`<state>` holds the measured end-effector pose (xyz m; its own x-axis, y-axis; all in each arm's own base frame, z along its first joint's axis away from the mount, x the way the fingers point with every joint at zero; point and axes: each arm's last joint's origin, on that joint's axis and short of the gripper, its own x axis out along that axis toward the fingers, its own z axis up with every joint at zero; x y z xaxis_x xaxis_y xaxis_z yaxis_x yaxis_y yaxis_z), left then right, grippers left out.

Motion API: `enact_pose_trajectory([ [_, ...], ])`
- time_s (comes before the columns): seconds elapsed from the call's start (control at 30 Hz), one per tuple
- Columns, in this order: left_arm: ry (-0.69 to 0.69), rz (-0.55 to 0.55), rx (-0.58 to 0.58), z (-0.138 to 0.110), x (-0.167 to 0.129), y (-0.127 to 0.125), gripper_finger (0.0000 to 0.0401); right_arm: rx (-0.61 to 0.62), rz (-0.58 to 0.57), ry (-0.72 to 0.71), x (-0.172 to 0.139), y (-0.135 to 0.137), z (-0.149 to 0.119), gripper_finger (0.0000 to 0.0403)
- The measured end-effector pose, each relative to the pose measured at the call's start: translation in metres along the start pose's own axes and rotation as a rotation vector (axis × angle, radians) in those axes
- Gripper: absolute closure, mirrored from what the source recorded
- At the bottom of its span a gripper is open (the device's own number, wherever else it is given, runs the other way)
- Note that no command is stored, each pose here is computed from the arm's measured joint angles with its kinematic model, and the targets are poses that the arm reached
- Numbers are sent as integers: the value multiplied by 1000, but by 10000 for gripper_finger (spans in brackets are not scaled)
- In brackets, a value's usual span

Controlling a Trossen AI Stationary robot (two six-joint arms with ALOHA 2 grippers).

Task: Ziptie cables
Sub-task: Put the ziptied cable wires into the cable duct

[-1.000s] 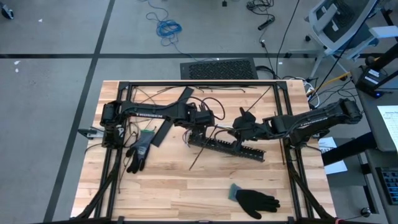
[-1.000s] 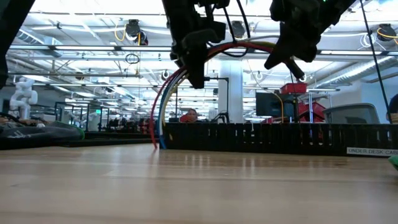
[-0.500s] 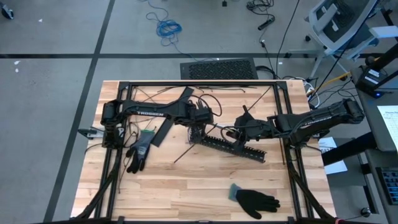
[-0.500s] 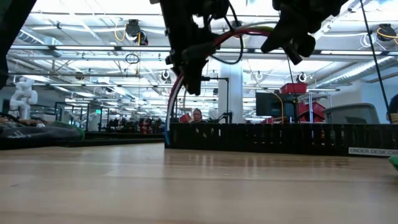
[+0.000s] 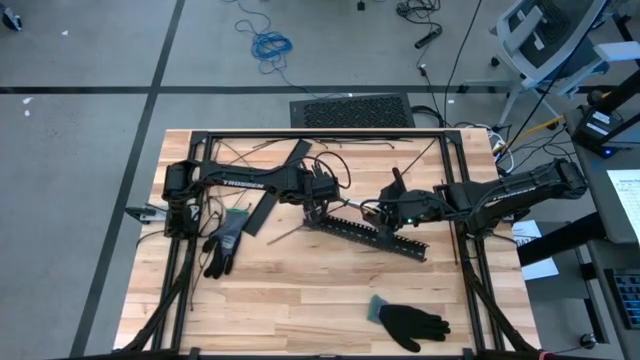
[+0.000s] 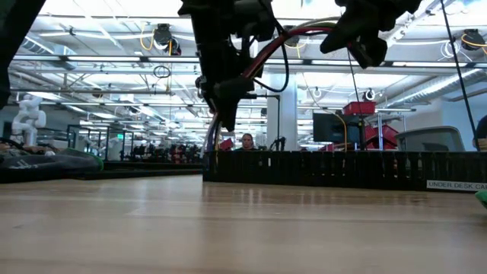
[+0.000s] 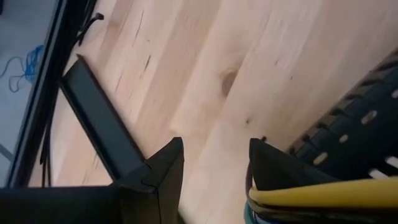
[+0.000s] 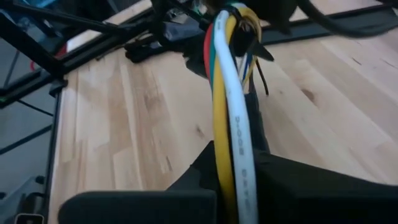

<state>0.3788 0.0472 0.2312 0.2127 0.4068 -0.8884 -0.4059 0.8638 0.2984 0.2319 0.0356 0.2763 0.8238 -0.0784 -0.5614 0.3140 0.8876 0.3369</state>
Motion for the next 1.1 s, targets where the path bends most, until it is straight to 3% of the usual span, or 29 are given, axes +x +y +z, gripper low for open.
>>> enact_pose_trajectory([
  [0.93, 61, -38, -116, -7, 23, 17, 223, -6, 42, -64, -1, 4, 6, 403],
  [1.03, 55, -32, -104, -6, 23, 17, 242, -7, 45, -63, -1, 4, 7, 403],
  [1.1, 51, -29, -102, -6, 23, 17, 279, -9, 54, -58, -1, 4, 6, 403],
])
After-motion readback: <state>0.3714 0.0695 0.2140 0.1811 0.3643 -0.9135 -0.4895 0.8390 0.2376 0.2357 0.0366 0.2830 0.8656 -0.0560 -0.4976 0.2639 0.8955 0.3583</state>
